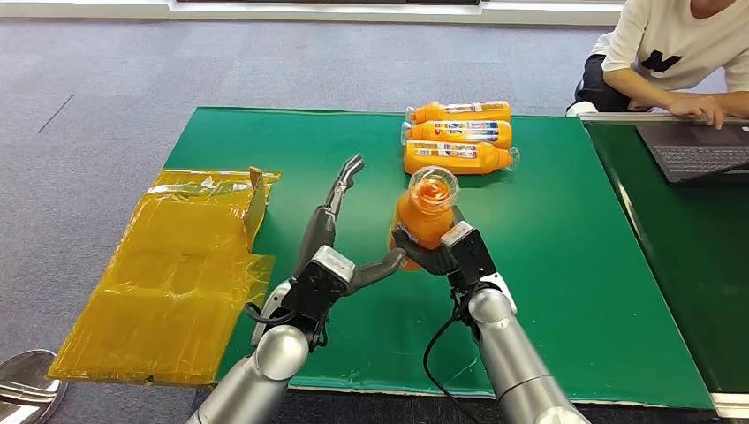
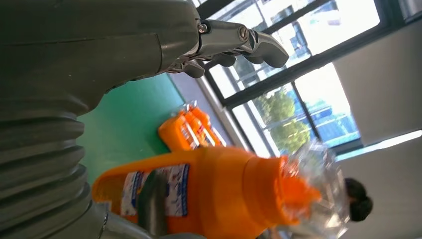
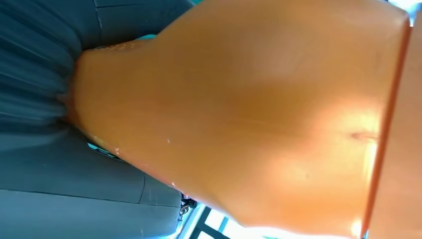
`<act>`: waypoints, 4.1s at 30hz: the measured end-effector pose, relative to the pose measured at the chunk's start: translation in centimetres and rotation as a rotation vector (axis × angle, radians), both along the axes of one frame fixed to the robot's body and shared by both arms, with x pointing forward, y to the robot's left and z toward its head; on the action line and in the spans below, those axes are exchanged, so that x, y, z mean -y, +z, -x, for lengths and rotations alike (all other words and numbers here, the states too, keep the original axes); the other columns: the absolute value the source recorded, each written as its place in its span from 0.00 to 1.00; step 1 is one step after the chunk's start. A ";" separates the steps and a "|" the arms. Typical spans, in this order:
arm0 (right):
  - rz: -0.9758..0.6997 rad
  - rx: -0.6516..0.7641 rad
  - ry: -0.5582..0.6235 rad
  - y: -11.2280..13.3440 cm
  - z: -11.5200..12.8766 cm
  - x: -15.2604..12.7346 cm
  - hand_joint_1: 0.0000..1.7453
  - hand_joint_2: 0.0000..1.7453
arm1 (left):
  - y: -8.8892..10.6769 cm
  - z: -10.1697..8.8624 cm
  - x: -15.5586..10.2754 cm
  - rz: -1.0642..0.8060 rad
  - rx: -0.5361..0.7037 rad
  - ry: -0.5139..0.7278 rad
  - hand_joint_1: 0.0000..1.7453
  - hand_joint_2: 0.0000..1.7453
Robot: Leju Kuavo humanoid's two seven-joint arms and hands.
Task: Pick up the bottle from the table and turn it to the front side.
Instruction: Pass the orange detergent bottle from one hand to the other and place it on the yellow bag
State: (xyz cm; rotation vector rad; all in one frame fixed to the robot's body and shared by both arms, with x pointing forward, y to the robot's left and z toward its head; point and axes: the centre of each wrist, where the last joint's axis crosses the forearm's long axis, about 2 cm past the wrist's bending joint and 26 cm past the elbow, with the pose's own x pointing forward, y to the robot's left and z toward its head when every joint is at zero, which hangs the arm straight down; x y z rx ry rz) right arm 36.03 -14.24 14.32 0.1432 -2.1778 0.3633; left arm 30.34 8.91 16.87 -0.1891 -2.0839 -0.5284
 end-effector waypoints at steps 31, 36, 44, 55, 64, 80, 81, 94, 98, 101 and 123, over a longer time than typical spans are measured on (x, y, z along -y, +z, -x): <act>-0.003 -0.051 0.027 0.4 -0.3 -1.1 1.00 1.00 | -8.4 1.7 -0.2 -0.317 -0.427 -0.153 0.00 1.00; -0.102 -0.095 0.041 -0.7 0.5 -1.5 1.00 1.00 | -8.6 1.8 -0.2 -0.313 -0.435 -0.154 0.00 1.00; -0.228 -0.185 0.083 -1.8 1.5 -2.2 1.00 1.00 | -8.3 1.7 0.3 -0.279 -0.448 -0.147 0.00 1.00; -0.245 -0.210 0.162 -0.4 2.5 -5.2 1.00 1.00 | -6.7 0.0 0.0 -0.191 -0.432 -0.053 0.00 1.00; -0.198 -0.163 0.208 2.1 2.7 -7.0 1.00 1.00 | -6.6 -0.9 -1.0 -0.153 -0.439 -0.013 0.00 1.00; -0.196 -0.137 0.254 4.2 2.3 -8.6 1.00 1.00 | -6.7 -1.9 -1.8 -0.122 -0.466 0.023 0.00 1.00; -0.205 -0.140 0.258 4.3 2.3 -8.6 1.00 1.00 | -6.7 -2.0 -1.8 -0.119 -0.470 0.025 0.00 1.00; -0.230 -0.156 0.268 3.9 1.9 -8.6 1.00 1.00 | -7.5 -2.6 -1.0 -0.149 -0.522 0.009 0.40 1.00; -0.221 -0.156 0.263 3.8 1.8 -8.4 1.00 1.00 | -7.5 -2.7 -0.7 -0.166 -0.531 -0.003 1.00 1.00; -0.218 -0.159 0.258 3.7 1.8 -8.3 1.00 1.00 | -7.6 -2.7 -0.5 -0.179 -0.535 -0.008 1.00 1.00; -0.210 -0.156 0.256 3.4 1.7 -8.0 1.00 1.00 | -7.7 -3.0 -0.3 -0.236 -0.504 -0.005 1.00 1.00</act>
